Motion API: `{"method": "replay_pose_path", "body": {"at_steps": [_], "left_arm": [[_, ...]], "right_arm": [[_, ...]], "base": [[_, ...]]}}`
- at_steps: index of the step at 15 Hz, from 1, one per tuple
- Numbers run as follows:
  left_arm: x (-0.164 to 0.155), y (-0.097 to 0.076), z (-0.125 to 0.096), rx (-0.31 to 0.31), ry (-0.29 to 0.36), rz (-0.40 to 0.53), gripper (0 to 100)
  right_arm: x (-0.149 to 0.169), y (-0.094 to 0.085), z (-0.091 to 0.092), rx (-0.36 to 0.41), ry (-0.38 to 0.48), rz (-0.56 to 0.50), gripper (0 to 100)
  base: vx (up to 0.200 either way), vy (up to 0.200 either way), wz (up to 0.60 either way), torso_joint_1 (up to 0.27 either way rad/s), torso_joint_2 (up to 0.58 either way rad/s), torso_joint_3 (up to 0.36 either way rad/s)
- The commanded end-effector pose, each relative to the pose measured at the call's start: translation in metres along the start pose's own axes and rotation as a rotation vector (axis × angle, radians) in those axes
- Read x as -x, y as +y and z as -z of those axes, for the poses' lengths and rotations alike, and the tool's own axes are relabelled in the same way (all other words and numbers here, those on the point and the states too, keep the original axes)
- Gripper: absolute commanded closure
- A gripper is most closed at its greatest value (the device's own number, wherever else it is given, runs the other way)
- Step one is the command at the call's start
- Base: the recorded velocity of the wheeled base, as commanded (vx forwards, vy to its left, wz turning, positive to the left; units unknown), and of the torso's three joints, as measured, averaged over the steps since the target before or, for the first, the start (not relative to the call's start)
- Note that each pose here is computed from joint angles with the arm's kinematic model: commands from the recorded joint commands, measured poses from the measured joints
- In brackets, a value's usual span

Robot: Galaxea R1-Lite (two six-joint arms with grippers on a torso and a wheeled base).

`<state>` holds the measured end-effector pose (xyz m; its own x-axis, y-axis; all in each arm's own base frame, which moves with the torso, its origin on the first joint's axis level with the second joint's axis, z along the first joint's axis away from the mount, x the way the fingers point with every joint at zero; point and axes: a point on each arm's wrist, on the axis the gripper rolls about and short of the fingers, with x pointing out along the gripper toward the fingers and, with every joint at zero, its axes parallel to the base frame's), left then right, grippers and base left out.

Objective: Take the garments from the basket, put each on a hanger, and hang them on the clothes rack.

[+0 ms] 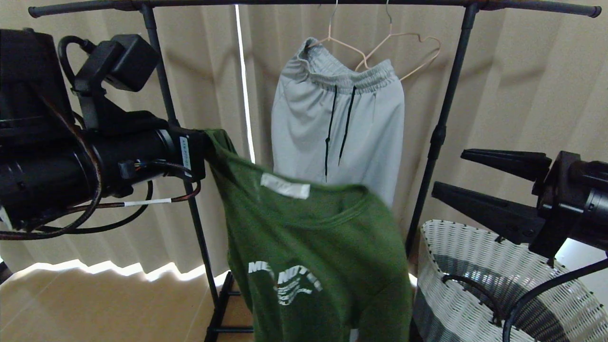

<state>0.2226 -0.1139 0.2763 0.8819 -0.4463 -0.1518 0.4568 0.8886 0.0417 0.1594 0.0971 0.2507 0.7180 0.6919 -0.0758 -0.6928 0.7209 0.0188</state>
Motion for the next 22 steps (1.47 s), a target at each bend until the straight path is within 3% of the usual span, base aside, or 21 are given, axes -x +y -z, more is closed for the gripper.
{"method": "replay_pose_path", "body": {"at_steps": [1, 5, 8, 9, 13, 14, 16, 20, 22], "left_arm": [[-0.001, 0.001, 0.003, 0.001, 0.015, -0.011, 100], [0.002, 0.012, 0.006, 0.007, 0.025, -0.054, 100], [0.035, 0.031, 0.019, -0.011, 0.062, -0.148, 100], [0.050, 0.036, 0.027, -0.023, 0.072, -0.182, 100], [0.081, 0.035, 0.034, -0.026, 0.041, -0.216, 100], [0.100, 0.033, 0.042, -0.024, 0.026, -0.231, 100], [0.125, 0.036, 0.055, -0.014, 0.021, -0.311, 100], [0.155, 0.038, 0.081, 0.006, 0.035, -0.436, 100], [0.165, 0.032, 0.094, 0.005, 0.035, -0.434, 100]], "right_arm": [[0.002, 0.005, 0.008, -0.004, 0.023, -0.025, 0], [0.005, 0.010, 0.015, -0.002, 0.041, -0.054, 0], [0.026, -0.002, 0.026, 0.006, 0.056, 0.058, 0], [0.039, -0.008, 0.037, 0.034, 0.081, 0.126, 0], [0.068, -0.021, 0.062, 0.009, 0.167, 0.308, 0], [0.077, -0.021, 0.082, -0.016, 0.214, 0.366, 0], [0.088, -0.016, 0.100, -0.027, 0.252, 0.424, 0], [0.104, -0.005, 0.110, -0.014, 0.222, 0.436, 0], [0.109, -0.001, 0.119, -0.017, 0.235, 0.434, 0]], "base": [[0.000, 0.000, 0.00, 0.000, 0.00, 0.000], [0.000, 0.000, 0.00, 0.000, 0.00, 0.000], [0.000, 0.000, 0.00, 0.000, 0.00, 0.000], [0.000, 0.000, 0.00, 0.000, 0.00, 0.000], [0.000, 0.000, 0.00, 0.000, 0.00, 0.000], [0.000, 0.000, 0.00, 0.000, 0.00, 0.000], [0.000, 0.000, 0.00, 0.000, 0.00, 0.000], [0.000, 0.000, 0.00, 0.000, 0.00, 0.000], [0.000, 0.000, 0.00, 0.000, 0.00, 0.000]]}}
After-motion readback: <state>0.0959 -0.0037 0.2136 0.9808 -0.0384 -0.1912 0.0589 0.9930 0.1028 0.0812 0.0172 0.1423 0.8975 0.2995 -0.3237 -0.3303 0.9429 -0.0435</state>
